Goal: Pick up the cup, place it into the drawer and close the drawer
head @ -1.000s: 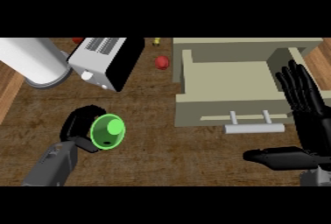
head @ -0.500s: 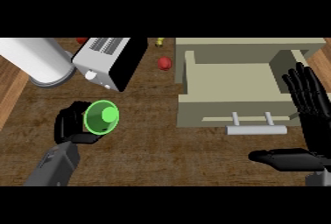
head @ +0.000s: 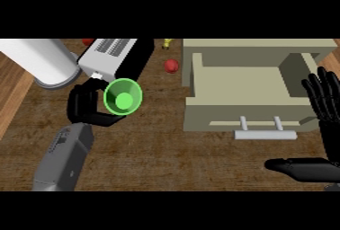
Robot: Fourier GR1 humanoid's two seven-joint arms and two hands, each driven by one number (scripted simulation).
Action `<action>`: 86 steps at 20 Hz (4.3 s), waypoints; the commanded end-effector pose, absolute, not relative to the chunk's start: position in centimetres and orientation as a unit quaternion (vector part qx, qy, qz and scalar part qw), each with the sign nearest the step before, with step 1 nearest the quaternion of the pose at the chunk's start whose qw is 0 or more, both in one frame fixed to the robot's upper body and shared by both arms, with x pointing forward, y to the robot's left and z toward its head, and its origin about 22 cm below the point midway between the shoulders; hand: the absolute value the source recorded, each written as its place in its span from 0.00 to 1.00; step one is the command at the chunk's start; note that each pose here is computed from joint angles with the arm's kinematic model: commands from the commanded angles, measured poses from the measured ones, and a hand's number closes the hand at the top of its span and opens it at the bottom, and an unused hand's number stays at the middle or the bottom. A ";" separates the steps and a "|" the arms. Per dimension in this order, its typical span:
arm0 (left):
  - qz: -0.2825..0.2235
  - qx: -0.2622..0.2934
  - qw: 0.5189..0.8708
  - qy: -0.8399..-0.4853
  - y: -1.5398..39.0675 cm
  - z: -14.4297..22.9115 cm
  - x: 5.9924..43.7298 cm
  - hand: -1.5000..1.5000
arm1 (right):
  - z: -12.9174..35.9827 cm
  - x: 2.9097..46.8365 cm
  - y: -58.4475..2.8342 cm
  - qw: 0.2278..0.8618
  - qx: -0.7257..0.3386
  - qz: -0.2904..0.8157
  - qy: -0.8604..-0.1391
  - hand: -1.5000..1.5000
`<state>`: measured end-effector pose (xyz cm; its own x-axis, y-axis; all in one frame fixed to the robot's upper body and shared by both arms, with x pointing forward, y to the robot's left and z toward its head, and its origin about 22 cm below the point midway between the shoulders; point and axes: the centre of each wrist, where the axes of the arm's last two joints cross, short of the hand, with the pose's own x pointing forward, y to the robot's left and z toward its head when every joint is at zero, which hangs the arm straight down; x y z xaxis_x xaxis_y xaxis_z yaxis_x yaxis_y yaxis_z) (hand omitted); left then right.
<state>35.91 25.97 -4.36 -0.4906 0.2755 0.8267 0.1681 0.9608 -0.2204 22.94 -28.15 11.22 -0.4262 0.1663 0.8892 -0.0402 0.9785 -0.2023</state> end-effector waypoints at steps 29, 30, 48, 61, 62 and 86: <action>-0.058 -0.122 0.539 -0.831 4.3 15.3 42.9 1.00 | 11.9 24.2 -28.9 0.529 -0.024 0.109 -0.841 0.00; -0.070 -0.119 0.547 -0.825 3.6 16.8 42.8 1.00 | 11.8 23.5 -29.7 0.531 -0.040 0.107 -0.840 0.00; -0.159 -0.024 0.593 -0.789 2.1 11.1 42.3 0.00 | 11.9 23.3 -29.3 0.528 -0.012 0.118 -0.841 0.00; -0.169 0.009 0.570 -0.804 0.4 11.2 41.1 0.00 | 11.7 24.7 -28.4 0.505 0.037 0.104 -0.856 0.00; -0.161 -0.005 0.564 -0.810 0.8 10.5 41.0 0.00 | 12.2 24.8 -28.6 0.516 0.060 0.096 -0.849 0.00; -0.043 -0.054 0.564 -0.823 10.0 16.7 42.2 0.00 | 12.7 22.9 -28.8 0.544 -0.083 0.312 -0.774 1.00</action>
